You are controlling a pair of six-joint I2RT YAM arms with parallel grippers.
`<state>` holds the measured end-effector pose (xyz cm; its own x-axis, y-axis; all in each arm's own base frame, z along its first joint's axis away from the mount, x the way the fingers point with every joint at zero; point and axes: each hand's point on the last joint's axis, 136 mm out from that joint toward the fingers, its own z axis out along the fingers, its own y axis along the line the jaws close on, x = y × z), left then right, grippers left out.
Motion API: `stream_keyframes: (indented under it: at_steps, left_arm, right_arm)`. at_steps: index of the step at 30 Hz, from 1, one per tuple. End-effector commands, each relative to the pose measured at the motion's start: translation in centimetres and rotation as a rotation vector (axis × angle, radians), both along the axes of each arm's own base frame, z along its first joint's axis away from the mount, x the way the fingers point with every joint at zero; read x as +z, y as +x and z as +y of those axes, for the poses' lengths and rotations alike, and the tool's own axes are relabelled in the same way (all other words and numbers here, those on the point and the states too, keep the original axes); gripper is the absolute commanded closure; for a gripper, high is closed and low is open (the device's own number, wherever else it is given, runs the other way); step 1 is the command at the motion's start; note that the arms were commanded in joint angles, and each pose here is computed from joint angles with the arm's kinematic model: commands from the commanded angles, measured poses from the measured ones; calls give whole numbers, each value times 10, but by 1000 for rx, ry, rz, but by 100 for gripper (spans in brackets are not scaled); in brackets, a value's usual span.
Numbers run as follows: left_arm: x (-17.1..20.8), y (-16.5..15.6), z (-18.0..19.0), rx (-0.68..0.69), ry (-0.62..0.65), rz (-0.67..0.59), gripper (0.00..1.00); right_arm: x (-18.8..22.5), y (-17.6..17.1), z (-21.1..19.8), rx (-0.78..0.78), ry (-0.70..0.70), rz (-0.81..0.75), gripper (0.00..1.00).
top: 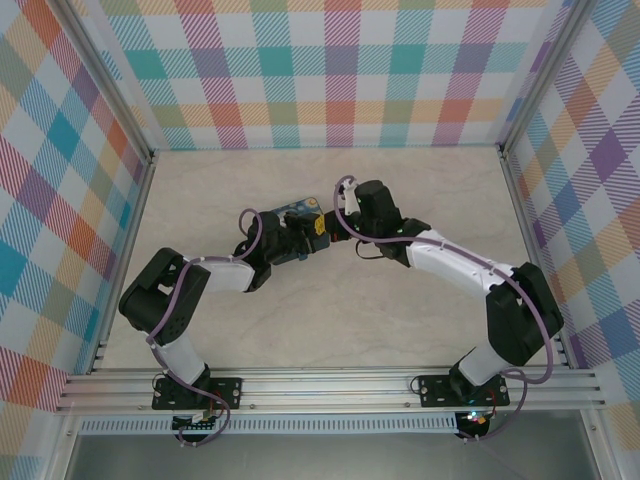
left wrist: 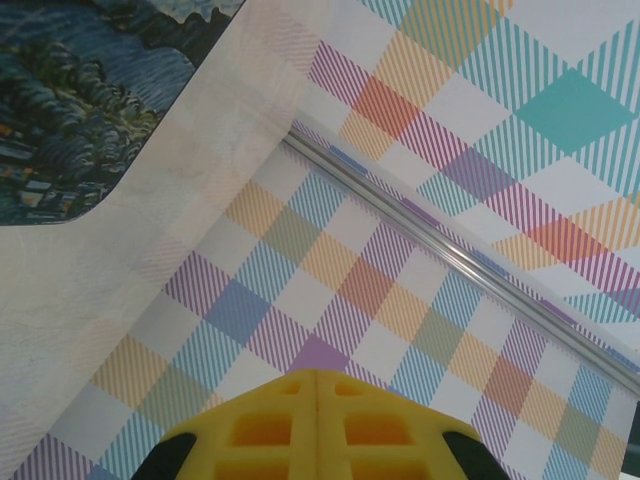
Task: Unlock the padlock with the key
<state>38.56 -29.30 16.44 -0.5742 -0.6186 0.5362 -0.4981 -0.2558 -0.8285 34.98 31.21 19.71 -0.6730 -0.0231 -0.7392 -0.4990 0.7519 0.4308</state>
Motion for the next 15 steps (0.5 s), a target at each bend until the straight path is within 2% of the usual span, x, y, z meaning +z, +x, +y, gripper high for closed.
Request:
stream_keyframes:
  at_steps: [1,7,9,10,12,15]
  left_arm:
    - [12,-5,-5,2,-136,77,98]
    - [13,-4,0,12,-40,16,100]
    - [24,0,2,12,48,-93,100]
    - [27,1,1,2,95,-136,100]
    - [40,3,0,-28,220,-259,100]
    - [60,2,-2,-100,445,-453,100]
  right_arm:
    - [12,-1,-7,-33,27,-28,100]
    - [15,-8,-14,-14,80,-6,100]
    - [17,-12,-18,8,107,14,100]
    - [20,-13,-20,17,132,13,96]
    - [30,-19,-26,64,221,10,78]
    - [43,-24,-37,143,366,60,62]
